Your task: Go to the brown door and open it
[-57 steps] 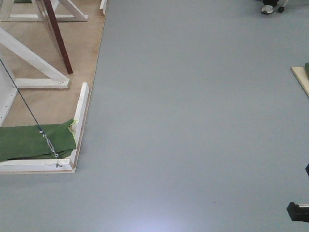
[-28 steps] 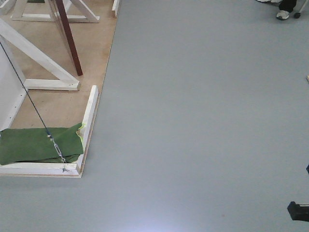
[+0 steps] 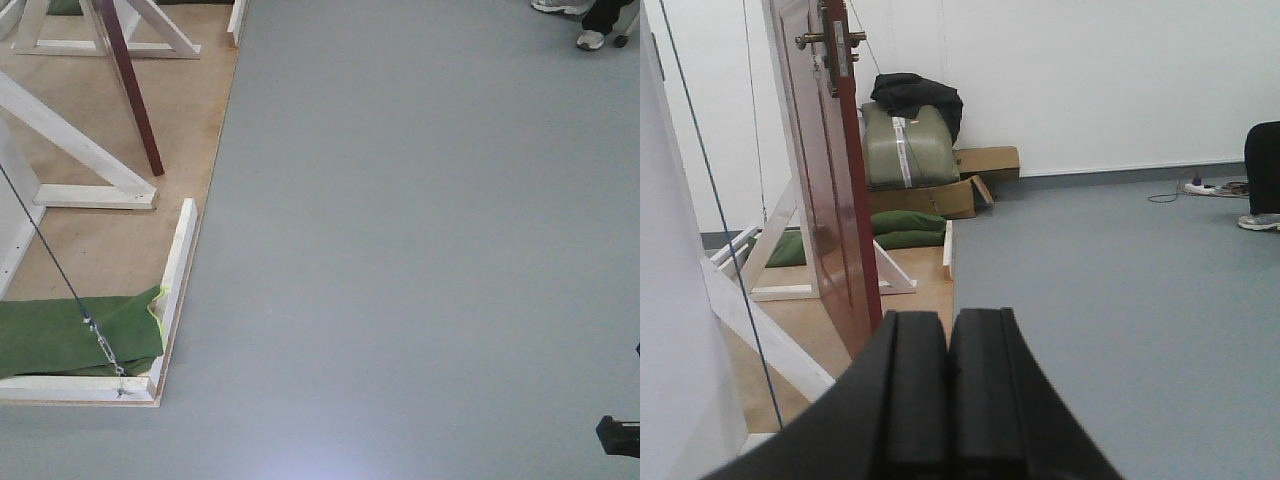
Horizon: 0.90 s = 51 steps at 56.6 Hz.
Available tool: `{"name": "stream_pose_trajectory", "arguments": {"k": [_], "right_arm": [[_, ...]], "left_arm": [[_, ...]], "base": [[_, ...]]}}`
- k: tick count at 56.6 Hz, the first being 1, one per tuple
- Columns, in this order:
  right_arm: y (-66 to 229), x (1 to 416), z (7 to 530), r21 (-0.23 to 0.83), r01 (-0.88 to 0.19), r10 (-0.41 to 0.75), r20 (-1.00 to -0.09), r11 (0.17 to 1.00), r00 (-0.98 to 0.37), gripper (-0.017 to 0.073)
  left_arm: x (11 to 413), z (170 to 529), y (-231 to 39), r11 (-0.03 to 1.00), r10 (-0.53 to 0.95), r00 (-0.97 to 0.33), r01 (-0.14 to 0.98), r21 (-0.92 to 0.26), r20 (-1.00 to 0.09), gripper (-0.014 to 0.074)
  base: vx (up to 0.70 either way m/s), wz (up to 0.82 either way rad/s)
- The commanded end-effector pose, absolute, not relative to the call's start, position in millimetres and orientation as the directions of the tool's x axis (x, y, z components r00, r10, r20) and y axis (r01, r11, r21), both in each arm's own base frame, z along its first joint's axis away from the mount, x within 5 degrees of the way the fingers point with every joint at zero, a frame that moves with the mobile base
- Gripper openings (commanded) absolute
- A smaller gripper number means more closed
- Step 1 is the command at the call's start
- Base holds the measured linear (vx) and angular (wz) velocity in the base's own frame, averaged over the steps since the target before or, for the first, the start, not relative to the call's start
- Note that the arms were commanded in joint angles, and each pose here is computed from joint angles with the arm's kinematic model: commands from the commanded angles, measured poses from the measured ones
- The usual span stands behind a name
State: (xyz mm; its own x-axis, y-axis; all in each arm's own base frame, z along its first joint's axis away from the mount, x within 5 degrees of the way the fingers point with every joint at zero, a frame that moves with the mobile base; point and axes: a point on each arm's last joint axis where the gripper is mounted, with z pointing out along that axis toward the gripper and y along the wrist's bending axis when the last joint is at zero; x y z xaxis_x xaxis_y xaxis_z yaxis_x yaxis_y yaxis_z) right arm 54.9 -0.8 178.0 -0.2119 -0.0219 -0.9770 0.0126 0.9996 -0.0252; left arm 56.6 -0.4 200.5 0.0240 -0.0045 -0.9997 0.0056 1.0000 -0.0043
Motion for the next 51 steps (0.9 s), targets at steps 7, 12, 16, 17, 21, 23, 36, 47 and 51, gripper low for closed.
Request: {"name": "stream_pose_trajectory", "arguments": {"k": [7,12,16,17,21,23,36,47,51], "right_arm": [[-1.5,55.5,184.0,-0.037,0.023,-0.034,-0.992,0.999,-0.124,0.0],[-1.5,55.5,184.0,-0.037,0.023,-0.034,-0.992,0.999,-0.124,0.0],[-1.5,55.5,184.0,-0.037,0.023,-0.034,-0.992,0.999,-0.124,0.0],[-1.5,55.5,184.0,-0.037,0.023,-0.034,-0.992,0.999,-0.124,0.0],[-1.5,55.5,184.0,-0.037,0.023,-0.034,-0.992,0.999,-0.124,0.0],[-1.5,55.5,184.0,-0.037,0.023,-0.034,-0.992,0.999,-0.124,0.0],[-1.5,55.5,184.0,-0.037,0.023,-0.034,-0.992,0.999,-0.124,0.0],[-1.5,55.5,184.0,-0.037,0.023,-0.034,-0.992,0.999,-0.124,0.0],[-1.5,55.5,184.0,-0.037,0.023,-0.034,-0.992,0.999,-0.124,0.0]], "left_arm": [[54.0,214.3,-0.3,1.0,-0.017,0.137,0.008,-0.016,-0.99,-0.0003],[54.0,214.3,-0.3,1.0,-0.017,0.137,0.008,-0.016,-0.99,-0.0003],[54.0,214.3,-0.3,1.0,-0.017,0.137,0.008,-0.016,-0.99,-0.0003],[54.0,214.3,-0.3,1.0,-0.017,0.137,0.008,-0.016,-0.99,-0.0003],[54.0,214.1,-0.3,1.0,-0.017,0.136,0.008,-0.016,-0.991,-0.0003],[54.0,214.1,-0.3,1.0,-0.017,0.136,0.008,-0.016,-0.991,-0.0003],[54.0,214.1,-0.3,1.0,-0.017,0.136,0.008,-0.016,-0.991,-0.0003],[54.0,214.1,-0.3,1.0,-0.017,0.136,0.008,-0.016,-0.991,-0.0003],[54.0,214.1,-0.3,1.0,-0.017,0.136,0.008,-0.016,-0.991,-0.0003]], "base": [[0.27,-0.04],[0.29,-0.05],[0.3,-0.05],[0.3,-0.04],[0.31,-0.04],[0.32,-0.04],[0.34,0.0],[0.37,0.03],[0.39,0.04]]}}
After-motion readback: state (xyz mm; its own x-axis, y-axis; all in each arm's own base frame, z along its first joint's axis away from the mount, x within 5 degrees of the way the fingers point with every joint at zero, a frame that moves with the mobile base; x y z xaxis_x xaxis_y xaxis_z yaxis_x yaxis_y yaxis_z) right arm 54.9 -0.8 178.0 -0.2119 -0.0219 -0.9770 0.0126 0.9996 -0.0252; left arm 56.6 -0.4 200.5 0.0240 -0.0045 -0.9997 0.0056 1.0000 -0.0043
